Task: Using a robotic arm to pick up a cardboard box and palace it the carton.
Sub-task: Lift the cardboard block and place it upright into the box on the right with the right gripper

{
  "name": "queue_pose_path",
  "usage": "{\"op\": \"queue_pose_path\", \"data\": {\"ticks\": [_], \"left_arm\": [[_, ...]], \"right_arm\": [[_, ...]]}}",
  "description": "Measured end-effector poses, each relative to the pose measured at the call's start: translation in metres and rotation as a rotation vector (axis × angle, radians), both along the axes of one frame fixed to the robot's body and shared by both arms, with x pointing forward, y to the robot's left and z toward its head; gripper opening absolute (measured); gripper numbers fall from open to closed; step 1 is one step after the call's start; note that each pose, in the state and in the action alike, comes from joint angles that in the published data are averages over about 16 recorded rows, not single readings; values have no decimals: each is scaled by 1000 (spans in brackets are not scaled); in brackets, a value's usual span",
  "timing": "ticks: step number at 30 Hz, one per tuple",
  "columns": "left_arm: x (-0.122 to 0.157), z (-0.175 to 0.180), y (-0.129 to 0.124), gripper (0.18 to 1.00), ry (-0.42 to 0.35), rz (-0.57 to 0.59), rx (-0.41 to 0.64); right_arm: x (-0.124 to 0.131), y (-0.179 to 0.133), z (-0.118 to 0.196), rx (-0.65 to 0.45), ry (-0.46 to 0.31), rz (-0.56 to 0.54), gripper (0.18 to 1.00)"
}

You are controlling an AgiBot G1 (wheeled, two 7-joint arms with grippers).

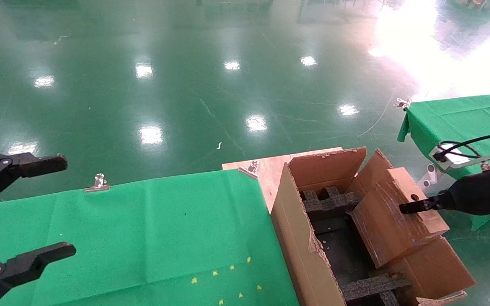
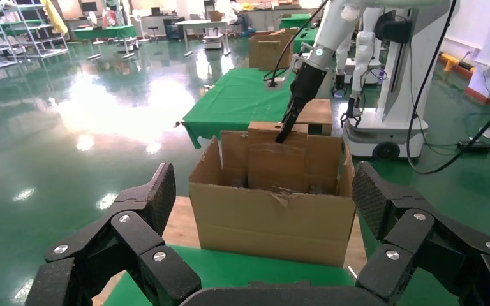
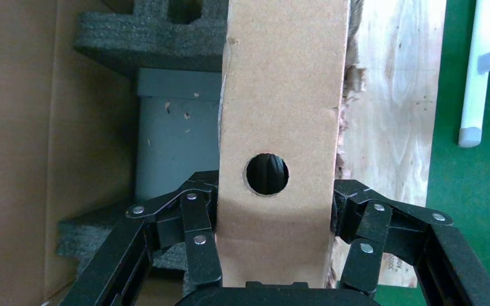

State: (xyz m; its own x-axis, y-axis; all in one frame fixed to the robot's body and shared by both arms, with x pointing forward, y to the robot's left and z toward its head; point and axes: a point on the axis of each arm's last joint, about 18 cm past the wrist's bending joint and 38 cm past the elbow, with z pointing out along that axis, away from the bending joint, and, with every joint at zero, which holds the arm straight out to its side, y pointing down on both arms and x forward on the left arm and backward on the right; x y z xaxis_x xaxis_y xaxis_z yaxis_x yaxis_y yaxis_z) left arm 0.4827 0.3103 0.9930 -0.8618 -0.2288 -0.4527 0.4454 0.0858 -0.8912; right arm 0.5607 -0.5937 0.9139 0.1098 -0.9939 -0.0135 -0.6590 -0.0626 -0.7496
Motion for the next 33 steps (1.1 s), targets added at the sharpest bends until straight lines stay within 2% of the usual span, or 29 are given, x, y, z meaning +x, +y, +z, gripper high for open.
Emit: {"op": "queue_pose_path", "data": {"ticks": [33], "left_arm": [[0,0,0,1001,0,0,0]], "right_arm": [[52,37,-66,-57,51,-19,311]]}}
